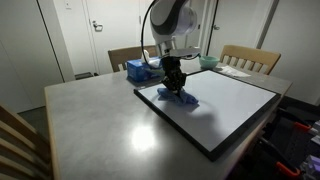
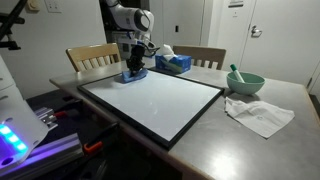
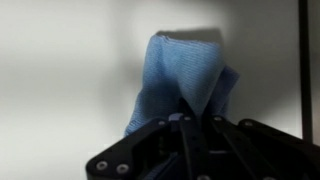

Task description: Use the cloth to wipe the whiteboard on the table

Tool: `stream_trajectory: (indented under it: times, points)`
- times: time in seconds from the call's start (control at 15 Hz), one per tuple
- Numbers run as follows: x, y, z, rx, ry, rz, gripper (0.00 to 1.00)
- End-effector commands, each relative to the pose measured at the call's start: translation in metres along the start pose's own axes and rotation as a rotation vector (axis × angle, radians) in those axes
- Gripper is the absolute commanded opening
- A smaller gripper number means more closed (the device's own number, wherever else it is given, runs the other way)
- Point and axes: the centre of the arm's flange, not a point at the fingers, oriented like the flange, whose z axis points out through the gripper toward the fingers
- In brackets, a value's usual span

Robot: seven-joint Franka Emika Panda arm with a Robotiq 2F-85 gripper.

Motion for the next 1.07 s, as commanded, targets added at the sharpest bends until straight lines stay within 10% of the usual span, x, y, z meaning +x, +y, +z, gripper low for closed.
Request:
stream_trajectory:
  times: [0.0, 1.0]
  points:
    - [0.012, -0.023, 0.005, 0.029, 0.000, 0.011, 0.02]
    - [-0.015, -0.068, 0.033, 0.100, -0.057, 0.017, 0.02]
